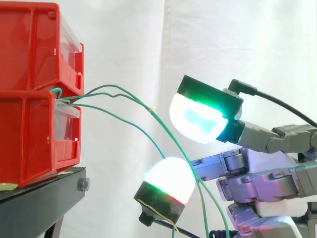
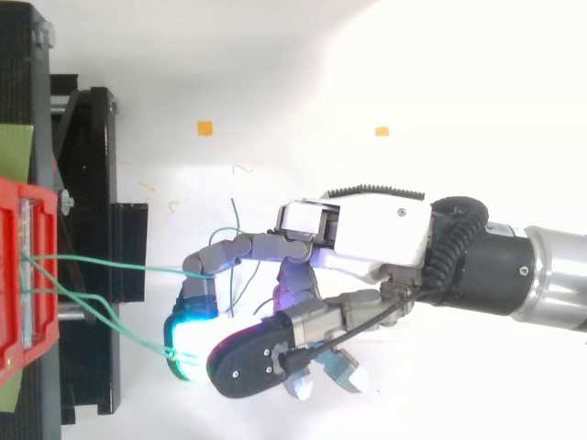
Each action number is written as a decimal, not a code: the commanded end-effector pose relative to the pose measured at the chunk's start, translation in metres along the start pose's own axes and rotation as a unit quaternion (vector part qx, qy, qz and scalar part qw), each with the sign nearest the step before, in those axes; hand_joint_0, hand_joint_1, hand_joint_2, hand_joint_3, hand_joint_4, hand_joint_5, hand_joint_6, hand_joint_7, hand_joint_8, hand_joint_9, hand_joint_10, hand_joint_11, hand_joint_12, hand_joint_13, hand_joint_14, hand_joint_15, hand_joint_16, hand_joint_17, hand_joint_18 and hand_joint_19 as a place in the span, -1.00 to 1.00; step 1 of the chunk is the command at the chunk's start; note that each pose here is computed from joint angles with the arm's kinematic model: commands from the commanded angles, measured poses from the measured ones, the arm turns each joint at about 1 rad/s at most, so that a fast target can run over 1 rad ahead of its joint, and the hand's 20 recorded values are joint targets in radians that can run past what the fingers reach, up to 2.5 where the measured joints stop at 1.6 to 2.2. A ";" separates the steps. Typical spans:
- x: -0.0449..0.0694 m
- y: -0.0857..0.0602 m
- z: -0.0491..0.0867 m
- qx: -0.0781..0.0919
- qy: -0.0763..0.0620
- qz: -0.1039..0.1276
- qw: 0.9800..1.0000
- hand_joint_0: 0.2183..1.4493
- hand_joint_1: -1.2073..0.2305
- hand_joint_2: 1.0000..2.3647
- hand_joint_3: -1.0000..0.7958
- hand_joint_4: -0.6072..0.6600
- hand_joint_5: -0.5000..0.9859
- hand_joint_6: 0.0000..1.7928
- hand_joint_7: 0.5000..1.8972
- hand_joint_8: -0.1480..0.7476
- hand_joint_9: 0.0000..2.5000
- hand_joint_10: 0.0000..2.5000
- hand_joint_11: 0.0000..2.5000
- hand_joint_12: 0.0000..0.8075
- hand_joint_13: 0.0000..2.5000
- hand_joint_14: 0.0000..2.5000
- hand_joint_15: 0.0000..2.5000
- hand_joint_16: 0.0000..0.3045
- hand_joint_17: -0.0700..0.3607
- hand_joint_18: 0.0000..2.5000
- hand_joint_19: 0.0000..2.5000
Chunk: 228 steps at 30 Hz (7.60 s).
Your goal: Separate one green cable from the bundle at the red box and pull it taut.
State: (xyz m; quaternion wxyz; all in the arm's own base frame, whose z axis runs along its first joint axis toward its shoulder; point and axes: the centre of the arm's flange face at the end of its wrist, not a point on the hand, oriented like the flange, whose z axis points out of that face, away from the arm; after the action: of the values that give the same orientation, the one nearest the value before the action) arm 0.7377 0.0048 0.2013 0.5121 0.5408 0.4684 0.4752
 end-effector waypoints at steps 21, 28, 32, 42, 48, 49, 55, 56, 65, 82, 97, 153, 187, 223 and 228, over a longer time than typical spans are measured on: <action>-0.001 -0.001 -0.001 0.007 0.000 -0.008 1.000 -0.17 -0.41 -0.98 -0.21 -0.02 -0.13 -0.44 0.14 -0.10 0.68 -0.98 -0.47 0.04 0.27 -0.98 -0.48 -0.62 -0.07 0.09 -0.56; -0.001 -0.002 -0.003 0.013 0.000 -0.013 1.000 -0.18 -0.53 -0.98 -0.16 -0.05 -0.13 -0.44 0.14 -0.10 0.67 -0.98 -0.48 0.03 0.27 -0.98 -0.48 -0.61 -0.06 0.08 -0.57; -0.001 0.005 -0.003 0.036 0.002 -0.034 0.999 -0.19 -0.64 -0.98 -0.18 -0.01 -0.13 -0.44 0.15 -0.09 0.67 -0.98 -0.49 0.04 0.25 -0.98 -0.48 -0.61 -0.06 0.07 -0.57; -0.004 0.009 -0.005 0.065 0.000 -0.049 0.997 -0.57 -0.64 -1.00 -0.44 0.07 -0.13 -0.44 0.14 -0.10 0.68 -0.98 -0.51 0.05 0.27 -0.98 -0.50 -0.58 -0.01 0.10 -0.60; -0.004 0.009 -0.005 0.065 0.000 -0.049 0.997 -0.48 -0.05 -1.00 -0.44 0.05 -0.13 -0.44 0.16 -0.12 0.68 -0.98 -0.49 0.05 0.27 -0.98 -0.49 -0.60 -0.04 0.08 -0.57; -0.004 0.008 -0.005 0.066 0.000 -0.049 0.997 -0.47 -0.02 -1.00 -0.44 0.05 -0.13 -0.44 0.16 -0.12 0.68 -0.98 -0.50 0.03 0.27 -0.98 -0.49 -0.60 -0.04 0.07 -0.57; -0.004 0.009 -0.005 0.065 0.000 -0.049 0.997 -0.31 -0.07 -1.00 -0.44 0.05 -0.13 -0.44 0.16 -0.17 0.69 -0.98 -0.50 0.02 0.27 -0.98 -0.48 -0.62 -0.07 0.06 -0.55; -0.004 0.009 -0.005 0.065 0.000 -0.049 0.997 -0.28 -0.13 -1.00 -0.44 0.04 -0.13 -0.44 0.15 -0.17 0.69 -0.98 -0.50 0.03 0.27 -0.98 -0.48 -0.62 -0.07 0.06 -0.55; -0.004 0.009 -0.005 0.065 -0.001 -0.051 0.997 -0.20 -0.46 -0.97 -0.16 -0.02 -0.13 -0.44 0.14 -0.15 0.69 -0.98 -0.48 0.02 0.27 -0.98 -0.48 -0.62 -0.07 0.06 -0.55; -0.002 0.009 -0.005 0.065 0.000 -0.052 0.997 -0.61 -0.22 -1.00 -0.44 0.07 -0.12 -0.44 0.15 -0.11 0.70 -0.98 -0.53 0.08 0.29 -0.99 -0.51 -0.56 0.02 0.12 -0.61; -0.001 0.009 -0.005 0.065 0.001 -0.051 0.997 -0.17 -0.32 -0.98 -0.23 0.02 -0.13 -0.44 0.16 -0.16 0.68 -0.98 -0.48 0.02 0.25 -0.98 -0.48 -0.63 -0.09 0.01 -0.54; -0.003 0.055 -0.023 0.151 0.053 -0.090 0.983 -0.15 -0.37 -0.97 -0.09 0.11 -0.16 -0.44 -0.07 -0.18 0.59 -0.98 -0.58 -0.03 0.24 -0.98 -0.49 -0.69 -0.18 -0.05 -0.52; -0.016 0.117 -0.039 0.189 0.071 -0.104 0.974 -0.16 -0.36 -0.97 -0.09 0.10 -0.16 -0.44 -0.09 -0.19 0.59 -0.98 -0.57 -0.03 0.25 -0.98 -0.48 -0.69 -0.18 -0.07 -0.52; -0.014 0.121 -0.025 0.139 0.069 -0.093 0.983 -0.16 -0.35 -0.97 -0.10 0.11 -0.16 -0.44 -0.09 -0.20 0.59 -0.98 -0.56 -0.03 0.25 -0.98 -0.47 -0.69 -0.19 -0.07 -0.52; -0.013 0.124 -0.020 0.118 0.068 -0.088 0.987 -0.16 -0.35 -0.97 -0.10 0.12 -0.16 -0.44 -0.10 -0.19 0.59 -0.98 -0.56 -0.04 0.25 -0.98 -0.47 -0.70 -0.19 -0.07 -0.52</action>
State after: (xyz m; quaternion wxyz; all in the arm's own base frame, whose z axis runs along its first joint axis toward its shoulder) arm 0.7161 -0.0107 0.3241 0.4463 0.5230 0.6065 0.3993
